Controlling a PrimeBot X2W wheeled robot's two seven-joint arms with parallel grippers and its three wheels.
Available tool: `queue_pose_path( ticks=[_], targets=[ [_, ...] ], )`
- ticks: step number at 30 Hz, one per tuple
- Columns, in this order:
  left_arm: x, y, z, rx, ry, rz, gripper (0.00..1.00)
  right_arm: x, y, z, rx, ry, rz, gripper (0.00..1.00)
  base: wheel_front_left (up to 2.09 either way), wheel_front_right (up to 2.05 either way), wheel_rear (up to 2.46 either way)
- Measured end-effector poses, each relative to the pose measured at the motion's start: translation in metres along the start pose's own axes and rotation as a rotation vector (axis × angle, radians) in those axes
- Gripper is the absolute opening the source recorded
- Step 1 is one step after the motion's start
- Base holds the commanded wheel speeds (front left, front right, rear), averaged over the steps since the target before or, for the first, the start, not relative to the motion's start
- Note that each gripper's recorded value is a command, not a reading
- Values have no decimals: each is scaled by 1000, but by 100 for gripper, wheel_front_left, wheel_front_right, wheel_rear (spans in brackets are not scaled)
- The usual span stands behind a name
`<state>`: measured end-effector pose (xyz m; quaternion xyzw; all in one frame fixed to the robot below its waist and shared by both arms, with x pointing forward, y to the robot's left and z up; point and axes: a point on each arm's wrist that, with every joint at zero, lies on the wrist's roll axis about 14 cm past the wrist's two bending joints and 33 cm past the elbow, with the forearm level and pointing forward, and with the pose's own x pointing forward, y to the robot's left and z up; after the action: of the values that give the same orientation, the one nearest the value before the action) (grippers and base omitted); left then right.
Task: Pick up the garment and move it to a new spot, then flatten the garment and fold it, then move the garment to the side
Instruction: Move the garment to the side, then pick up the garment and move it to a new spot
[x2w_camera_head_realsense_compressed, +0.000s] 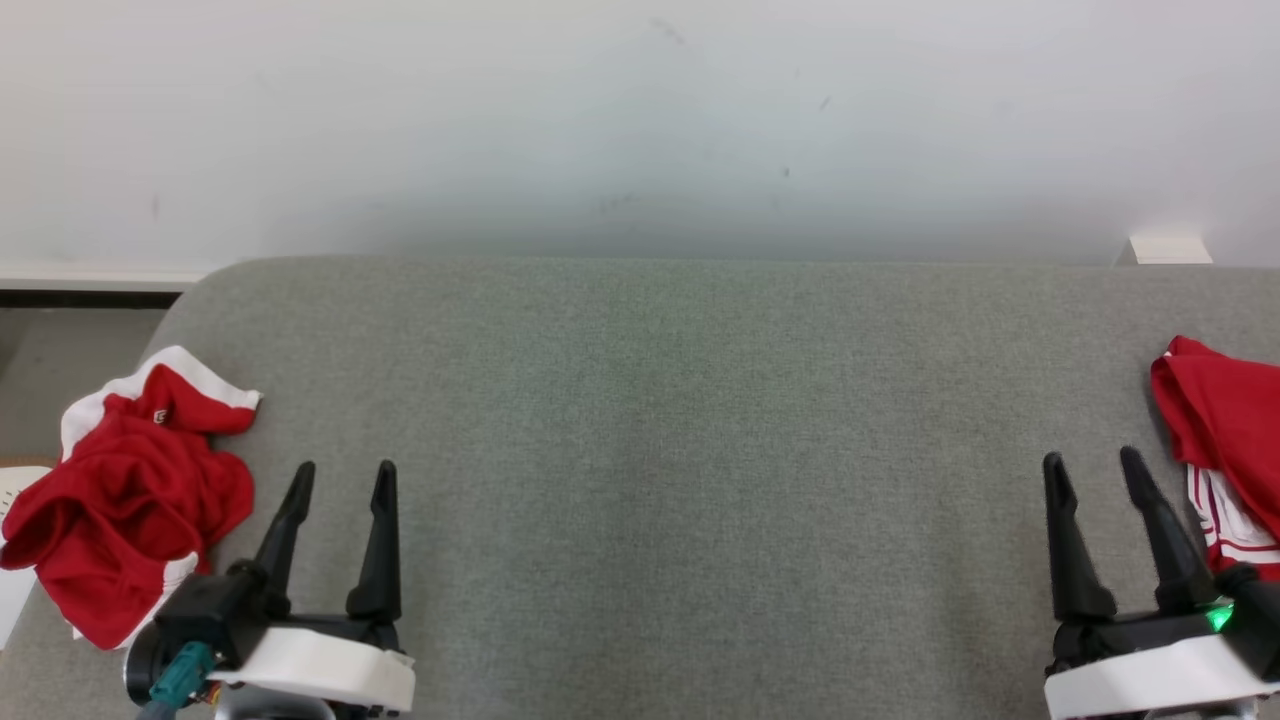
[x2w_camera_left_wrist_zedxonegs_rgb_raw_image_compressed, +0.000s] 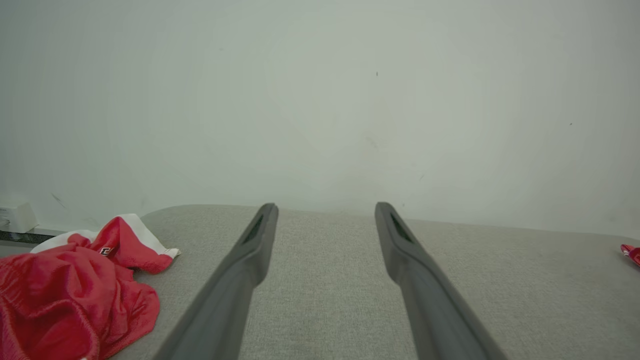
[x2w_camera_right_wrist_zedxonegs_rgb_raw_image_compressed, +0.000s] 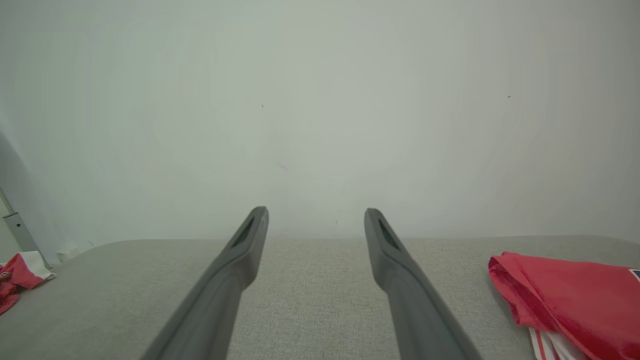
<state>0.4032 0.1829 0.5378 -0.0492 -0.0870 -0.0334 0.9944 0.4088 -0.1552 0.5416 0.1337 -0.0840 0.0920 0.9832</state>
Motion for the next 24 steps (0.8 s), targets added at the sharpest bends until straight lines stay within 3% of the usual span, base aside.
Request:
queue_pose_path(
  ticks=[13, 24],
  targets=[
    [-14, -5, 1, -8, 5, -4, 100, -22, 24, -6, 18, 13, 30, 100, 0, 0, 0],
    [-16, -7, -1, -19, 11, -3, 100, -27, 22, -10, 23, 22, 16, 100, 0, 0, 0]
  ],
)
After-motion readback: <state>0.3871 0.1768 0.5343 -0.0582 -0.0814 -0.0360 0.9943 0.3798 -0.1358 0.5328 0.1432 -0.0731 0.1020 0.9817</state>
